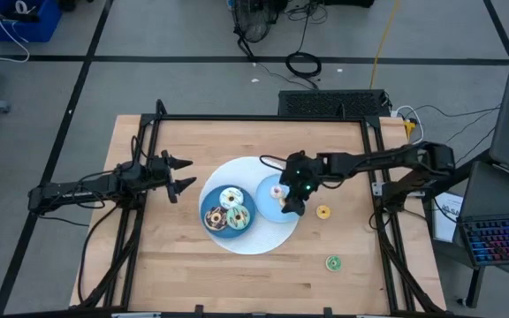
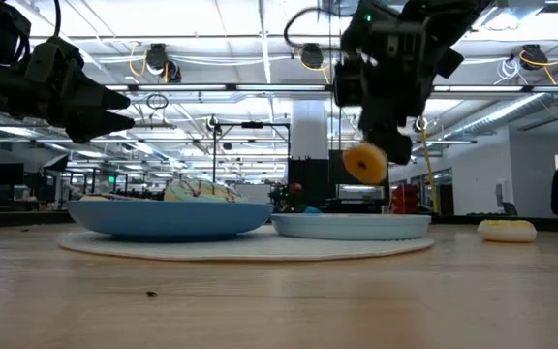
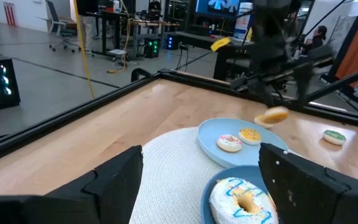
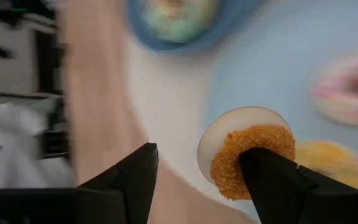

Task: Pick & Place donuts
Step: Put the small orange donut on the light blue plate

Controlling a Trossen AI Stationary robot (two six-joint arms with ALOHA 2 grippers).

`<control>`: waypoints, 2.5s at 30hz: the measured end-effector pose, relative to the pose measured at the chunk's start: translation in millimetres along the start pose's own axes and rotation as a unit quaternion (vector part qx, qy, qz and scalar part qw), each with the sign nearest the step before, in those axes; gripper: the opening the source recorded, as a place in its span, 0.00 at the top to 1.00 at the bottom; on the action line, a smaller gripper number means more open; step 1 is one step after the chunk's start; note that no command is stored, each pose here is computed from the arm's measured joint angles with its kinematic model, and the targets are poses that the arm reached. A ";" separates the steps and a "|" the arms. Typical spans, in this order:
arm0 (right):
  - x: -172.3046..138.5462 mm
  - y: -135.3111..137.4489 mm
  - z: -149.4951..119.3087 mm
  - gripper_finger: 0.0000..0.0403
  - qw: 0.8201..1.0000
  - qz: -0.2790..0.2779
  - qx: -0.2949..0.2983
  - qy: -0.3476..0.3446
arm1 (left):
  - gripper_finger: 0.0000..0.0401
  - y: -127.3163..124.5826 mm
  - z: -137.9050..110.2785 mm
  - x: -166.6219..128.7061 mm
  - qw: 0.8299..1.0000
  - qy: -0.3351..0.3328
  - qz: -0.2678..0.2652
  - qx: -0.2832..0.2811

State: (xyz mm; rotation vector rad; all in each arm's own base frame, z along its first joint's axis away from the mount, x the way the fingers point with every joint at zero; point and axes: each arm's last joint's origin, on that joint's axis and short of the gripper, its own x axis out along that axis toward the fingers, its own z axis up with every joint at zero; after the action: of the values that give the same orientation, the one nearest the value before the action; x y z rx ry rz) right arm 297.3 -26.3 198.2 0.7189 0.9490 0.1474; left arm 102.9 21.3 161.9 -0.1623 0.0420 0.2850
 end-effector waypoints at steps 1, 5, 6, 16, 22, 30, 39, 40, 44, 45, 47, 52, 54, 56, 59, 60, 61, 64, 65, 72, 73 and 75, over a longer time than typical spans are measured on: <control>-0.6 -3.6 -1.0 0.47 1.000 -0.015 0.003 0.004 | 0.20 0.0 0.0 0.0 1.000 0.000 0.000 0.000; -3.2 -12.3 -2.6 0.47 0.999 -0.045 -0.008 0.003 | 0.21 0.0 0.0 0.0 1.000 0.000 0.000 0.000; -3.3 -15.6 -4.0 0.47 0.999 -0.053 -0.008 0.003 | 0.22 0.0 0.0 0.0 1.000 0.000 0.000 0.000; -8.1 -57.2 -18.7 0.47 0.996 -0.081 0.040 -0.002 | 0.19 0.0 0.0 0.0 1.000 0.000 0.000 0.000; -12.9 -71.6 -23.1 0.47 0.993 -0.092 0.068 -0.004 | 0.20 0.0 0.0 0.0 1.000 0.000 0.000 0.000; -20.2 -82.4 -26.1 0.47 0.989 -0.110 0.099 0.008 | 0.22 0.0 0.0 0.0 1.000 0.000 0.000 0.000; -34.0 -87.5 -32.3 0.47 0.973 -0.199 0.119 0.009 | 0.19 0.0 0.0 0.0 1.000 0.000 0.000 0.000; -37.1 -85.7 -32.4 0.47 0.971 -0.207 0.118 0.003 | 0.19 0.0 0.0 0.0 1.000 0.000 0.000 0.000; -50.9 -76.5 -31.6 0.47 0.968 -0.227 0.106 -0.029 | 0.21 0.0 0.0 0.0 1.000 0.000 0.000 0.000; -54.9 -74.2 -32.1 0.47 0.965 -0.238 0.103 -0.037 | 0.22 0.0 0.0 0.0 1.000 0.000 0.000 0.000; -63.6 -70.6 -34.1 0.47 0.955 -0.274 0.098 -0.053 | 0.22 0.0 0.0 0.0 1.000 0.000 0.000 0.000; -78.4 -56.1 -34.9 0.47 0.933 -0.338 0.062 -0.109 | 0.22 0.0 0.0 0.0 1.000 0.000 0.000 0.000; -75.6 -38.2 -31.6 0.47 0.940 -0.314 -0.020 -0.130 | 0.21 0.0 0.1 0.0 1.000 0.000 0.000 0.000; -67.3 -15.7 -29.0 0.47 0.956 -0.227 -0.095 -0.161 | 0.21 0.0 0.0 0.0 1.000 0.000 0.000 0.000; -56.2 8.0 -29.6 0.47 0.966 -0.014 -0.169 -0.196 | 0.21 0.0 0.0 0.0 1.000 0.000 0.000 0.000; -55.0 7.5 -30.7 0.48 0.967 -0.007 -0.162 -0.195 | 0.21 0.0 0.0 0.0 1.000 0.000 0.000 0.000; -54.7 2.7 -32.1 0.49 0.970 -0.062 -0.126 -0.198 | 0.21 0.0 0.0 0.0 1.000 0.000 0.000 0.000; -64.4 -20.6 -47.9 0.53 0.909 -0.381 -0.021 -0.168 | 0.22 0.0 0.0 0.0 1.000 0.000 0.000 0.000; -66.0 -26.8 -55.5 0.55 0.888 -0.434 -0.006 -0.151 | 0.22 0.0 0.1 0.0 1.000 0.000 0.000 0.000; -50.8 -3.2 -43.0 0.70 0.980 -0.041 -0.067 -0.185 | 0.20 -0.1 0.8 0.0 1.000 -0.004 -0.001 -0.001; -48.5 -0.9 -44.0 0.76 0.980 -0.026 -0.076 -0.183 | 0.19 -0.1 0.9 0.0 1.000 -0.005 0.000 -0.001; -47.2 6.4 -42.7 0.91 0.974 -0.005 -0.122 -0.193 | 0.19 0.0 0.2 -0.1 1.000 -0.001 0.000 -0.001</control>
State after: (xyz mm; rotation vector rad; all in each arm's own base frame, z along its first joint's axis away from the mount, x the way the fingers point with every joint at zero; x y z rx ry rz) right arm 237.1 -19.9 218.9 0.4911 0.5503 0.1083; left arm 102.8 21.3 162.1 -0.1630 0.0392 0.2847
